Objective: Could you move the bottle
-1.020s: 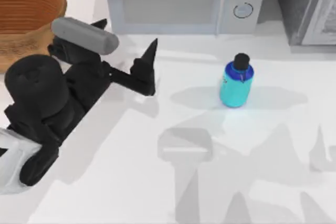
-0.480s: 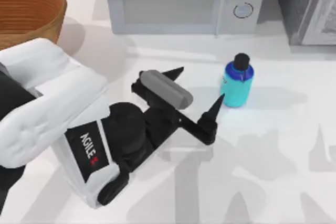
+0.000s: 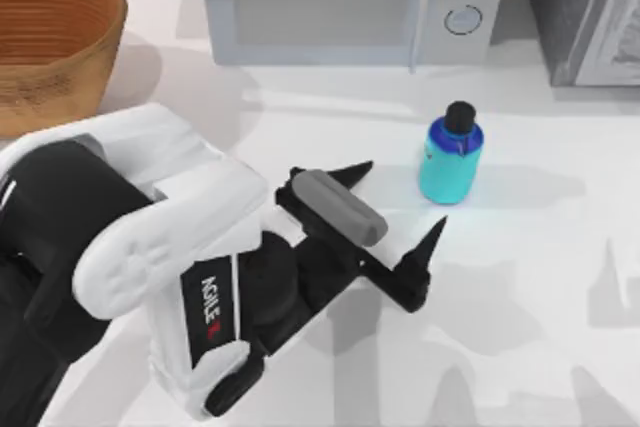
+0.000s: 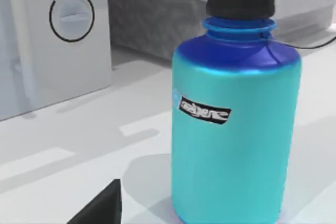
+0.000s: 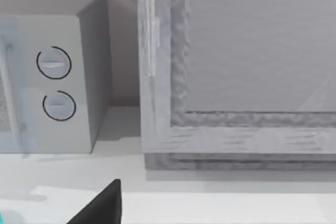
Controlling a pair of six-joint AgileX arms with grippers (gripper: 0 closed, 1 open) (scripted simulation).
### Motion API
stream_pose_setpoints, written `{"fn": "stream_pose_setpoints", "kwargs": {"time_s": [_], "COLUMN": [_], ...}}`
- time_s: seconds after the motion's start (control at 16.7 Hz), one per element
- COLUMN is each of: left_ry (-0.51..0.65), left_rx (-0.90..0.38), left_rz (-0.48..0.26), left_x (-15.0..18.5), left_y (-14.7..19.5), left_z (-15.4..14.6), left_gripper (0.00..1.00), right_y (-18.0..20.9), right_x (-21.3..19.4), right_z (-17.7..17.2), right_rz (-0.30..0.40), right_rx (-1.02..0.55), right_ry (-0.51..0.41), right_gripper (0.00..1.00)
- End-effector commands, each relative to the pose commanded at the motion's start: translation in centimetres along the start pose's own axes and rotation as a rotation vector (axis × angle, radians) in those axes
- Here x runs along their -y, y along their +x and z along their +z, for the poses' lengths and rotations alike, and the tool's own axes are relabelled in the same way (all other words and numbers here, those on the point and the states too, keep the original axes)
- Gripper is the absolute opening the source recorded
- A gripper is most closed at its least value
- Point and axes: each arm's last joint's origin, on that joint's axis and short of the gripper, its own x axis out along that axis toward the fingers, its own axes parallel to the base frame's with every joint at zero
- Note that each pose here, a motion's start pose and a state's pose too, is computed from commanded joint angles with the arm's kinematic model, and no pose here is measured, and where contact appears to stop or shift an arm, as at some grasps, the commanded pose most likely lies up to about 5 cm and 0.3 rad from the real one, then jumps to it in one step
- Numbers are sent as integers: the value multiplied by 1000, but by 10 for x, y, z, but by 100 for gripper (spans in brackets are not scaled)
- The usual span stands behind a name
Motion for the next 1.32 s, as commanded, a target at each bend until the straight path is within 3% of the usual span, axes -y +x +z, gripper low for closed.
{"fn": "stream_pose_setpoints", "kwargs": {"time_s": [0.3,0.84,1.2,1.32], "left_ry": [0,0,0,0], "left_rx": [-4,5,0,0], "left_rz": [3,0,0,0], "left_x": [-1,0,0,0], "left_y": [3,90,100,100], "left_z": [0,-1,0,0], "left_gripper": [100,100,100,85], "right_y": [0,0,0,0], "right_x": [0,0,0,0], "right_z": [0,0,0,0], "right_rz": [0,0,0,0], "right_rx": [0,0,0,0], "right_ry": [0,0,0,0], "right_gripper": [100,100,100,100]}}
